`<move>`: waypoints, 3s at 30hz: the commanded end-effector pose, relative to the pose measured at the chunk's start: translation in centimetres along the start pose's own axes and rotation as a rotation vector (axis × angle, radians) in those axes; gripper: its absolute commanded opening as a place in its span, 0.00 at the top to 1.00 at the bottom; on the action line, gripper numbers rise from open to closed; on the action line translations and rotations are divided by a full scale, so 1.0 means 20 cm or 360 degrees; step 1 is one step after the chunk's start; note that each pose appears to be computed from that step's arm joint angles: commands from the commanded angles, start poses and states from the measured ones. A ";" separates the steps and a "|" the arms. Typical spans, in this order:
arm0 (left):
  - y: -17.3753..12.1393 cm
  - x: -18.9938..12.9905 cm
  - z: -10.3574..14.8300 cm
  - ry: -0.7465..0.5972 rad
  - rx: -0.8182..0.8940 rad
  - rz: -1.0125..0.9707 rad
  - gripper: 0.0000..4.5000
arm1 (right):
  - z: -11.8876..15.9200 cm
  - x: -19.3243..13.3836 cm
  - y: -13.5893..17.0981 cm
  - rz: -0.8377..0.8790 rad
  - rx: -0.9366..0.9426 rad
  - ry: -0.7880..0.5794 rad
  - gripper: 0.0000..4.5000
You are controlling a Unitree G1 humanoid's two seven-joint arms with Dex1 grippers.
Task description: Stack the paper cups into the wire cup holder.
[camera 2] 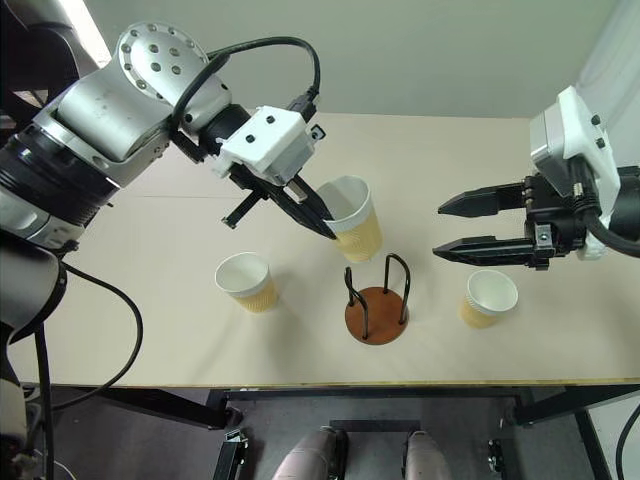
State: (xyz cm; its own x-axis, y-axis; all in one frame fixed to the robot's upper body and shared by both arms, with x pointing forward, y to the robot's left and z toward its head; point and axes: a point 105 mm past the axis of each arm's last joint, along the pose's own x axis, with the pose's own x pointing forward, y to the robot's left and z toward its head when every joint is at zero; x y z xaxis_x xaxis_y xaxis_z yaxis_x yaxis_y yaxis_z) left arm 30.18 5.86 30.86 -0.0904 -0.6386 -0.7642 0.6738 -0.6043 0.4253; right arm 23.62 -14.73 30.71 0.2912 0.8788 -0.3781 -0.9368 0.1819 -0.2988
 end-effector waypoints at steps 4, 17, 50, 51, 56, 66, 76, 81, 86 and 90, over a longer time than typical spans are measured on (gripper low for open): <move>0.00 0.02 0.07 0.0024 0.0160 -0.0103 0.99 | 0.08 -0.07 0.00 -0.0025 -0.0038 0.0003 0.44; 0.01 0.06 0.06 0.0075 0.0239 -0.0163 0.99 | 0.07 -0.12 0.01 -0.0026 0.0013 0.0061 0.44; 0.00 0.13 0.01 0.0102 0.0242 -0.0229 0.23 | 0.05 -0.12 -0.01 -0.0063 0.0015 0.0082 0.44; 0.00 0.13 0.01 0.0098 0.0242 -0.0228 0.15 | 0.05 -0.12 -0.01 -0.0064 0.0015 0.0083 0.44; 0.10 0.10 0.04 -0.0027 0.0180 -0.0058 0.00 | 0.03 -0.12 -0.04 -0.0133 -0.0008 0.0088 0.44; 0.17 -0.18 -0.04 -0.0307 -0.0304 0.0414 0.00 | -0.14 -0.14 -0.07 -0.0261 0.0103 0.0343 0.44; 0.03 -0.24 -0.05 -0.0374 -0.0499 0.0374 0.00 | -0.47 -0.15 -0.07 -0.0173 -0.0181 0.0823 0.44; -0.03 -0.21 -0.04 -0.0366 -0.0491 0.0295 0.00 | -0.58 -0.14 -0.07 -0.0082 -0.0268 0.0933 0.44; -0.05 -0.20 -0.05 -0.0377 -0.0508 0.0283 0.00 | -0.63 -0.10 -0.06 -0.0009 -0.0304 0.0949 0.44; -0.06 -0.20 -0.05 -0.0390 -0.0521 0.0283 0.00 | -0.66 -0.06 -0.06 0.0054 -0.0352 0.0956 0.44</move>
State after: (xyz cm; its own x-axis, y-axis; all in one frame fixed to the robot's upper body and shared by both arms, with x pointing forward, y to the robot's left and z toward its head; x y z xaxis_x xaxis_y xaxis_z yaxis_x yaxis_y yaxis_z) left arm 31.23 9.36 31.80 -0.0751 -0.8282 -0.5554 0.9022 -0.2936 0.3159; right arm 26.88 -21.89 19.55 0.3721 0.4803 -0.7943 -0.9141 0.0412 -0.4034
